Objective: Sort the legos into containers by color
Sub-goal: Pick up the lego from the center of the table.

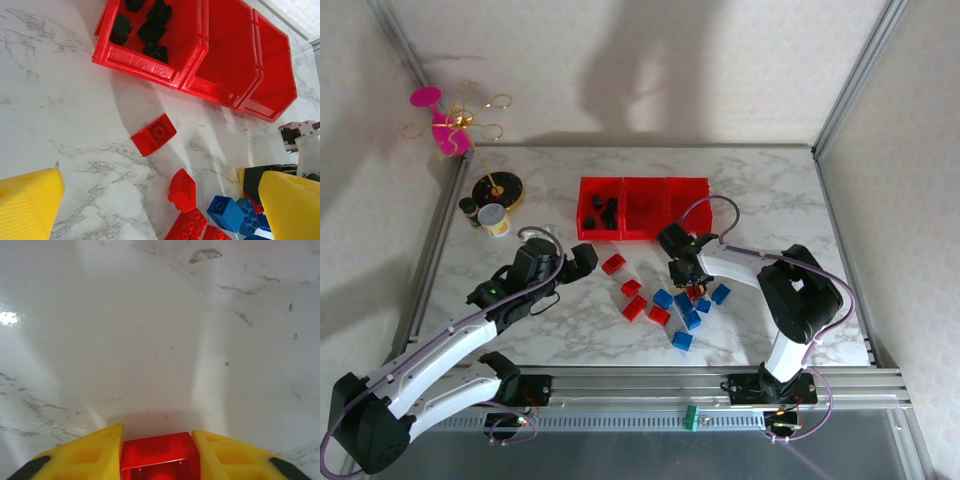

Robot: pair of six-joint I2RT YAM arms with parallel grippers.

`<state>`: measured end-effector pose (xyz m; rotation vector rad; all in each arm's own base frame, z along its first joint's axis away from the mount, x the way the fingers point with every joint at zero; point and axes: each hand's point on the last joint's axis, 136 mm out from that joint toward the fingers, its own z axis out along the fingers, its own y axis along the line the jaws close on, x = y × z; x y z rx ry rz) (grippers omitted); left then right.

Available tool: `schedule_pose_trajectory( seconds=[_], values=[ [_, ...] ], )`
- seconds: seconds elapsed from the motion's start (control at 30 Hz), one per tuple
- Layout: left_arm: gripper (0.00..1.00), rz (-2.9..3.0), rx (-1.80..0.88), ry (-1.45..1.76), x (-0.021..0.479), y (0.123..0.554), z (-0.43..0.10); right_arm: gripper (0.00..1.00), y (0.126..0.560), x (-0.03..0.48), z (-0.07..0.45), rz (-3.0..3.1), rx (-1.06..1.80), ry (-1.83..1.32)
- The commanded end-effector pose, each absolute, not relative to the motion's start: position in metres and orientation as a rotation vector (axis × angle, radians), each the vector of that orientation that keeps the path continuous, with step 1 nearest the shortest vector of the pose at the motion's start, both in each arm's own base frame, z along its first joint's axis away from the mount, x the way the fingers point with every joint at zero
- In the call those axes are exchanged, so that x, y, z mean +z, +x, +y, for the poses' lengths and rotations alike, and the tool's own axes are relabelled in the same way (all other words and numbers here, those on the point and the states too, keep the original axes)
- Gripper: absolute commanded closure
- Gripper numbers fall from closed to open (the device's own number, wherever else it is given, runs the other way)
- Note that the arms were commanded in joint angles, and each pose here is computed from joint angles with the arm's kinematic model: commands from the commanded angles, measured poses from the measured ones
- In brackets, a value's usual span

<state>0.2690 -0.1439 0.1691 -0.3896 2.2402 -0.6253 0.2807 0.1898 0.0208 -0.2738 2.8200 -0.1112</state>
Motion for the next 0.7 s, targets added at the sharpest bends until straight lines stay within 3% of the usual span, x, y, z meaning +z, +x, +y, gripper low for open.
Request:
schedule_pose_trajectory(
  seconds=[0.0, 0.4, 0.67],
  values=[
    [0.00, 2.225, -0.650, -0.376, 0.179, 0.272, -0.150, 0.69, 0.290, 0.028, 0.190, 2.791, -0.108, -0.270],
    [0.01, 2.143, -0.625, -0.455, 0.199, 0.288, -0.144, 0.73, 0.365, 0.130, 0.246, 2.465, 0.148, -0.149],
    [0.00, 2.078, -0.563, -0.514, 0.214, 0.303, -0.134, 0.74, 0.431, 0.153, 0.295, 2.294, 0.179, -0.140]
  ],
)
